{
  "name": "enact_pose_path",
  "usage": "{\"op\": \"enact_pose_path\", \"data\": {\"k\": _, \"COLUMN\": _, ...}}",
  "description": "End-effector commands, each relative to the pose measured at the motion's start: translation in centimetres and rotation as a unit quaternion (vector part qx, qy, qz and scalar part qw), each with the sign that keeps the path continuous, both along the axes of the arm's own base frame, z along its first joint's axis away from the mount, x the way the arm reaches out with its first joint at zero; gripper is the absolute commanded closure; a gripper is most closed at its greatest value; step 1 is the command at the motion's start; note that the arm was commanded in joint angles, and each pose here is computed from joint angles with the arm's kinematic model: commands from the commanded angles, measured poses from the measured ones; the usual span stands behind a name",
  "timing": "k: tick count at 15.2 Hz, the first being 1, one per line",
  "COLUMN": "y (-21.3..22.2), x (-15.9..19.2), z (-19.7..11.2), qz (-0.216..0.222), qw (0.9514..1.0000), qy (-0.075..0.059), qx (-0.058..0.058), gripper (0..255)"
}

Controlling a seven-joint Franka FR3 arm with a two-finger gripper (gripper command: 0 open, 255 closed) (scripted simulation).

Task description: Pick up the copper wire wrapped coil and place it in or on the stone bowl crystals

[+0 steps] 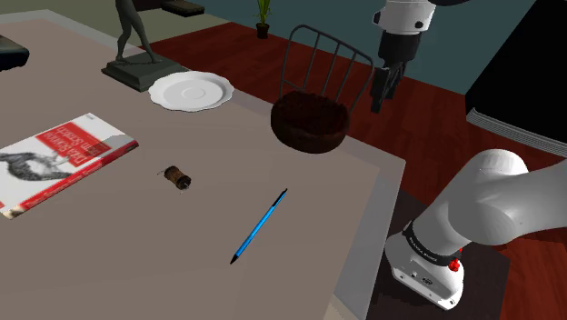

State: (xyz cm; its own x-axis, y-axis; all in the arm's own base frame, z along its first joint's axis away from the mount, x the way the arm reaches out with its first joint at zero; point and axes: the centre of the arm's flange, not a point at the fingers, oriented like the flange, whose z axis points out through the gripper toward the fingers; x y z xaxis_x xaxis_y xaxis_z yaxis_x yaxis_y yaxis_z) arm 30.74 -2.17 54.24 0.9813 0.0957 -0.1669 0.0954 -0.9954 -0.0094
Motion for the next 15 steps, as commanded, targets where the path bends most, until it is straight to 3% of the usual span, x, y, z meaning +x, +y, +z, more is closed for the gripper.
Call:
{"op": "enact_pose_path", "data": {"k": 1, "y": 0.0, "x": 0.0, "z": 0.0, "qz": 0.0, "qw": 1.0, "qy": 0.0, "qx": 0.0, "gripper": 0}}
{"op": "enact_pose_path", "data": {"k": 15, "y": 16.4, "x": 5.9, "z": -2.8, "qz": 0.001, "qw": 0.9994, "qy": -0.03, "qx": 0.015, "gripper": 0}}
